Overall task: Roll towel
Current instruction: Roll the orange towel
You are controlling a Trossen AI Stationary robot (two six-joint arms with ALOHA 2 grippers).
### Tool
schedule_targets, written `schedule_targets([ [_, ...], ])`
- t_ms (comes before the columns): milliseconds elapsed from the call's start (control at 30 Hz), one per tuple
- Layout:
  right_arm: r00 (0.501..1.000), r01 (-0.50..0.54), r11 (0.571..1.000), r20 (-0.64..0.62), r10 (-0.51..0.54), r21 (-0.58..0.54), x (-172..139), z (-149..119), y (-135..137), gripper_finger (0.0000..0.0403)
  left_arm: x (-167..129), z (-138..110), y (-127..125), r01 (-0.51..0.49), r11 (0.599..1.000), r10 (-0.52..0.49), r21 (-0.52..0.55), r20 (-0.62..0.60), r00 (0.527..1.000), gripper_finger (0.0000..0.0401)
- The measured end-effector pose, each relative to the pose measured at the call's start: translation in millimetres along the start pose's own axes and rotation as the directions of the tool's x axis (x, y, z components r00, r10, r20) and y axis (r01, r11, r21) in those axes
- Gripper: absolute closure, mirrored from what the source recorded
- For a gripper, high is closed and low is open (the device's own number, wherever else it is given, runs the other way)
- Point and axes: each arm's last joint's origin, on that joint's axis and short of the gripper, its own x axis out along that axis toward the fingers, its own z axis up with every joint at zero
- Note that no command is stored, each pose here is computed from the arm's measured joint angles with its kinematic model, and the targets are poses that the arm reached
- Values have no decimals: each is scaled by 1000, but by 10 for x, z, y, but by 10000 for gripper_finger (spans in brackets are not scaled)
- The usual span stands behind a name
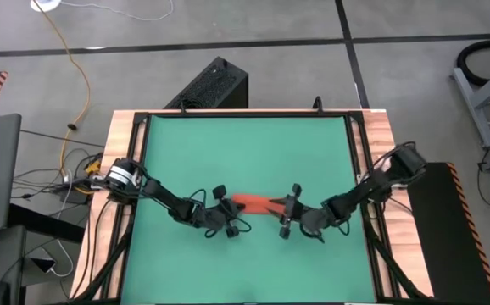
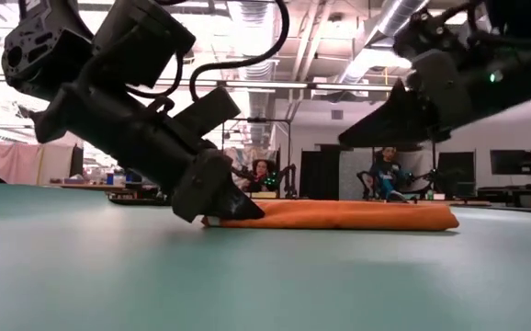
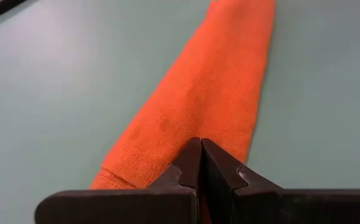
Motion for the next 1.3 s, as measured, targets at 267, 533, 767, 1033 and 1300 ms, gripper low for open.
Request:
schedule_targets([
  [267, 973, -122, 991, 203, 109, 52, 105, -358, -286, 241, -107, 98, 22, 22, 999, -21, 29, -35, 999, 401],
  [533, 967, -235, 969, 119, 226, 72, 373, -614, -230, 241, -168, 204, 51, 26, 1000, -26, 16, -17, 1000, 401],
  [767, 977, -207, 967, 86, 196, 146, 500, -726, -293, 241, -209, 225, 25, 63, 998, -63, 17, -19, 998, 401],
  [1033, 977, -211, 963, 70, 201, 167, 499, -743, -302, 241, -482, 663, 73, 90, 993, -100, 72, 147, 984, 401],
  [1300, 977, -212, 962, 72, 202, 173, 504, -738, -295, 241, -146, 341, 332, 143, 990, -138, -16, 159, 978, 401],
])
